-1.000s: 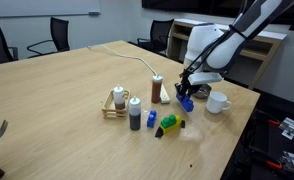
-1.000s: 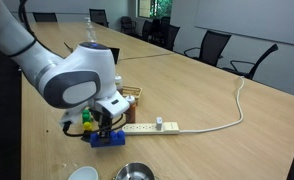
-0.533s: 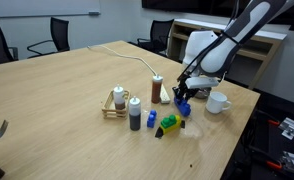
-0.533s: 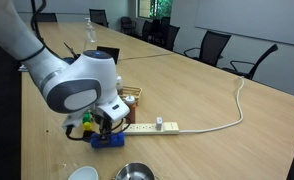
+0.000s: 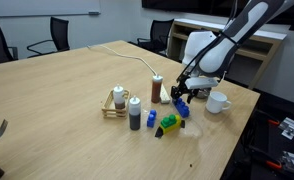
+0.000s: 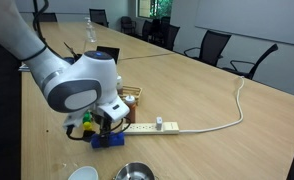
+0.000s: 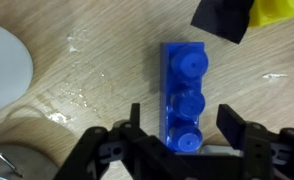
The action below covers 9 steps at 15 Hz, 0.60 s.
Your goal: Move the larger blue toy slightly to the right
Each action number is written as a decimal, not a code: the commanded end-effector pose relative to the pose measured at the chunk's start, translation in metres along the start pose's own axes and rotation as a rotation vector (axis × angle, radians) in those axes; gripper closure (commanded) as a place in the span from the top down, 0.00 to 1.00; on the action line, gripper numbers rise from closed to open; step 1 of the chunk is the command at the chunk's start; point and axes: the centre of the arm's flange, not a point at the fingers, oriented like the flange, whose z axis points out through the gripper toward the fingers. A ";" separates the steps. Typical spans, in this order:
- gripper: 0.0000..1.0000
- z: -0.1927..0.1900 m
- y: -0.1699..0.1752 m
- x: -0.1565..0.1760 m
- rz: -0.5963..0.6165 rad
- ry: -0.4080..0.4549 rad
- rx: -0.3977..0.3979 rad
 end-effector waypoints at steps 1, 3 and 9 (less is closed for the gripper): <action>0.79 0.000 0.000 0.000 0.000 0.000 0.000; 0.79 0.000 0.000 0.000 -0.001 0.000 0.000; 1.00 -0.029 -0.010 -0.029 -0.053 0.076 0.017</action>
